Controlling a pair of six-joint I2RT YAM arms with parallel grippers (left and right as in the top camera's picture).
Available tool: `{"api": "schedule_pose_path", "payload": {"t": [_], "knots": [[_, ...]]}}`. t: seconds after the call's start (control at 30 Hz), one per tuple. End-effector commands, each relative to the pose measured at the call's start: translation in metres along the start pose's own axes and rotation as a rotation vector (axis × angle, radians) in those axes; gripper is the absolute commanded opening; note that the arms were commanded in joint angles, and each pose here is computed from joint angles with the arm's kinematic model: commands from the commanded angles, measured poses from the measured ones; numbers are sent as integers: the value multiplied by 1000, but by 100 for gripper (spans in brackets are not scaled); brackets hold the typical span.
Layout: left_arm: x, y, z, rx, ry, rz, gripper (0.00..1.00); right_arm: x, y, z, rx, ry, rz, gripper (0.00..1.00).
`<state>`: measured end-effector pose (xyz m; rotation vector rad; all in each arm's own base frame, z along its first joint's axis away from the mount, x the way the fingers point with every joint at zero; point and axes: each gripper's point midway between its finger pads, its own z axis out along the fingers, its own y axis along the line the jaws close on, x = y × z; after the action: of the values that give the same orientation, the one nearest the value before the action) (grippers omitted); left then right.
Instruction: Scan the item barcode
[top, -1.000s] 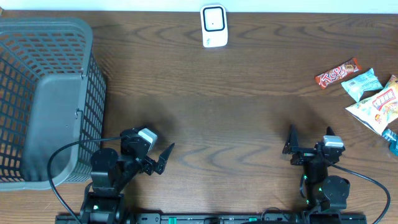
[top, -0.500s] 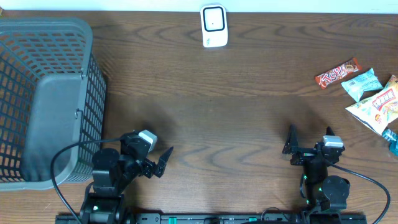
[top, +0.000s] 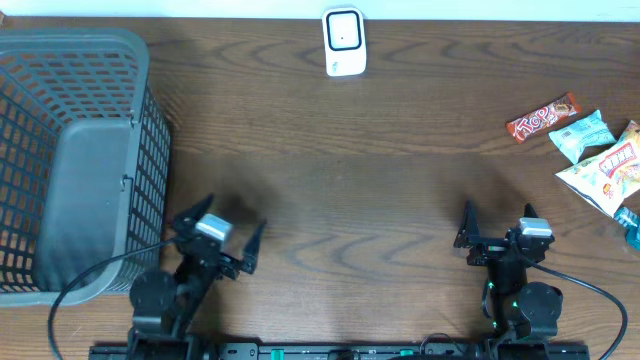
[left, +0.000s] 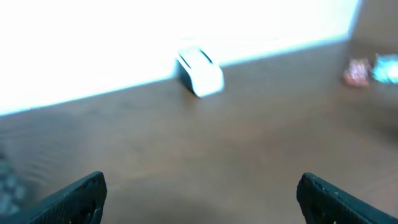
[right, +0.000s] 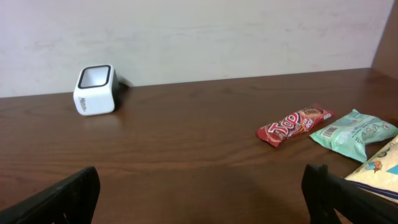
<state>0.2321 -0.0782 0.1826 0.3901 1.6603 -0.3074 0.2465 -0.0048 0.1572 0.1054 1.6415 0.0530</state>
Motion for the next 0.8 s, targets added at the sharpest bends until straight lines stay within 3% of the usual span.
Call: {"api": "schedule_pose_path", "payload": {"t": [0.0,0.17,0.43,0.77], "knots": [[6,22,-1,-127,-23,-100,98,0,-4,0,13,-3,-8,99],[3,24,0,-141,-137,-67,98,0,-4,0,13,-3,-8,99],[-4,35,-6,-212,-180,-68,98,0,-4,0,13,-3,-8,99],[40,44,-5,-271,-8,-111,98,0,-4,0,13,-2,-8,99]]}}
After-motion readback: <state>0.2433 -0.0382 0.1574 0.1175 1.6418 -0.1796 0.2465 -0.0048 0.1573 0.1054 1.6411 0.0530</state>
